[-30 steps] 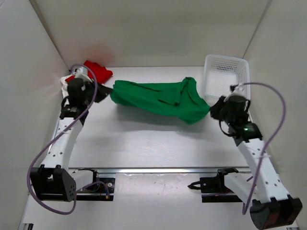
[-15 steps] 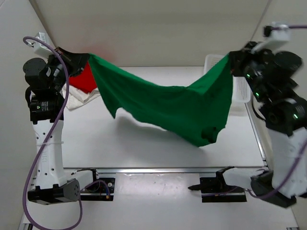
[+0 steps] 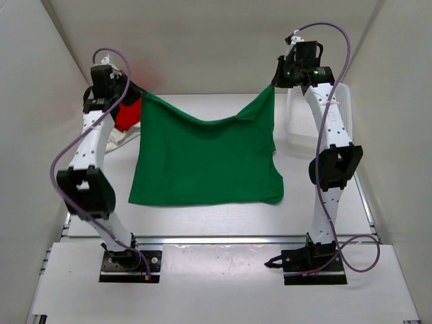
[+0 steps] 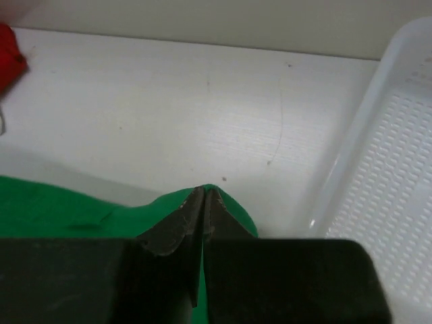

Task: Fold and stack the t-shirts
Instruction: Flatten out the tshirt

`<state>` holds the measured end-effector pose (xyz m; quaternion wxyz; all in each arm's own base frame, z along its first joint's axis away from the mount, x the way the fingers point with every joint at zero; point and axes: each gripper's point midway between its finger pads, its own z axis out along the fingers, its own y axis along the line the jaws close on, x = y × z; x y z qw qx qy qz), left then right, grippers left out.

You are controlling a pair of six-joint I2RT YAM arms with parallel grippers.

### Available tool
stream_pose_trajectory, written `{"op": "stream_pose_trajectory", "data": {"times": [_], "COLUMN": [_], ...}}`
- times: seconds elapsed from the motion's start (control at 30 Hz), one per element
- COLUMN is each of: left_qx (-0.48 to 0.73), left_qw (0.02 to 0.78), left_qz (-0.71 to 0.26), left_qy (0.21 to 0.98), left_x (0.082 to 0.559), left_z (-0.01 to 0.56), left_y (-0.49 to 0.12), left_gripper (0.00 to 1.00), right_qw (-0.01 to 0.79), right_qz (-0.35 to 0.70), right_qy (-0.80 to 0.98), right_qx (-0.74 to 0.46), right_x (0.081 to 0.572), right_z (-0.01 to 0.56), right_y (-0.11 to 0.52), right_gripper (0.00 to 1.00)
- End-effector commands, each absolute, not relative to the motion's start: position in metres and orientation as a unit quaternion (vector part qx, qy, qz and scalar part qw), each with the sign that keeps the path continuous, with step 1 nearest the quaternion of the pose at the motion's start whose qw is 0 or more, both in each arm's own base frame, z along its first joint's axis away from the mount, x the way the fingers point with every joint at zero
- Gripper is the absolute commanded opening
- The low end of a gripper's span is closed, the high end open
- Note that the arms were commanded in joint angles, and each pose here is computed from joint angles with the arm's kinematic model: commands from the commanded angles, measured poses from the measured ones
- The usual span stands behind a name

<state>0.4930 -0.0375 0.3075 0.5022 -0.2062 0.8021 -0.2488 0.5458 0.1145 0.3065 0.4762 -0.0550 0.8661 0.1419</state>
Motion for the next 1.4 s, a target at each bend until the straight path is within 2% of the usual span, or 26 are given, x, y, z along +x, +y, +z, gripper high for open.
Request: {"op": "stream_pose_trajectory", "data": {"times": [0.0,0.13,0.27,0.43,0.53,0.57,0.6,0.63,0.67,0.7,0.73,0.77,0.9,1.03,1.17,1.37], "left_qx": [-0.184,-0.179,-0.174,-0.172,-0.177,-0.185,-0.192,-0.19,-0.203,-0.201,-0.202,-0.215,-0.238,-0.261,-0.292,-0.285], "left_qw": [0.553,0.614,0.658,0.668,0.661,0.647,0.639,0.655,0.633,0.625,0.635,0.607,0.551,0.455,0.376,0.336], "left_qz": [-0.273,-0.296,-0.308,-0.301,-0.291,-0.282,-0.264,-0.26,-0.247,-0.244,-0.237,-0.225,-0.196,-0.195,-0.205,-0.188], "left_qy": [0.766,0.71,0.665,0.659,0.669,0.684,0.697,0.683,0.705,0.714,0.707,0.731,0.776,0.829,0.855,0.878], "left_x": [0.516,0.519,0.505,0.499,0.492,0.495,0.491,0.477,0.477,0.466,0.452,0.447,0.399,0.349,0.297,0.252], "left_z": [0.372,0.458,0.518,0.524,0.508,0.486,0.464,0.476,0.437,0.412,0.412,0.368,0.259,0.153,0.077,0.055], "left_y": [-0.042,-0.019,-0.001,0.005,0.003,0.006,0.009,0.005,0.007,0.0,0.0,0.002,0.001,-0.011,-0.02,-0.022], "left_gripper": [0.0,0.0,0.0,0.0,0.0,0.0,0.0,0.0,0.0,0.0,0.0,0.0,0.0,0.0,0.0,0.0], "right_qw": [0.637,0.73,0.775,0.744,0.688,0.668,0.689,0.659,0.638,0.644,0.606,0.581,0.495,0.401,0.329,0.26], "right_qz": [0.195,0.204,0.19,0.177,0.167,0.159,0.151,0.149,0.148,0.153,0.149,0.149,0.157,0.173,0.192,0.213], "right_qy": [0.744,0.651,0.602,0.644,0.706,0.727,0.708,0.737,0.756,0.75,0.781,0.8,0.854,0.9,0.924,0.94], "right_qx": [-0.061,-0.041,-0.024,-0.017,-0.006,0.001,-0.001,0.007,0.017,0.014,0.03,0.037,0.028,0.013,0.03,0.052], "right_x": [0.546,0.518,0.477,0.469,0.469,0.462,0.442,0.449,0.434,0.418,0.414,0.4,0.346,0.296,0.254,0.187], "right_z": [0.451,0.546,0.601,0.573,0.519,0.493,0.507,0.455,0.421,0.421,0.371,0.336,0.227,0.146,0.105,0.095], "right_y": [0.119,0.098,0.067,0.055,0.053,0.05,0.047,0.046,0.045,0.047,0.038,0.038,0.055,0.08,0.089,0.095], "right_gripper": [0.0,0.0,0.0,0.0,0.0,0.0,0.0,0.01,0.0,0.0,0.0,0.0,0.0,0.0,0.0,0.0]}}
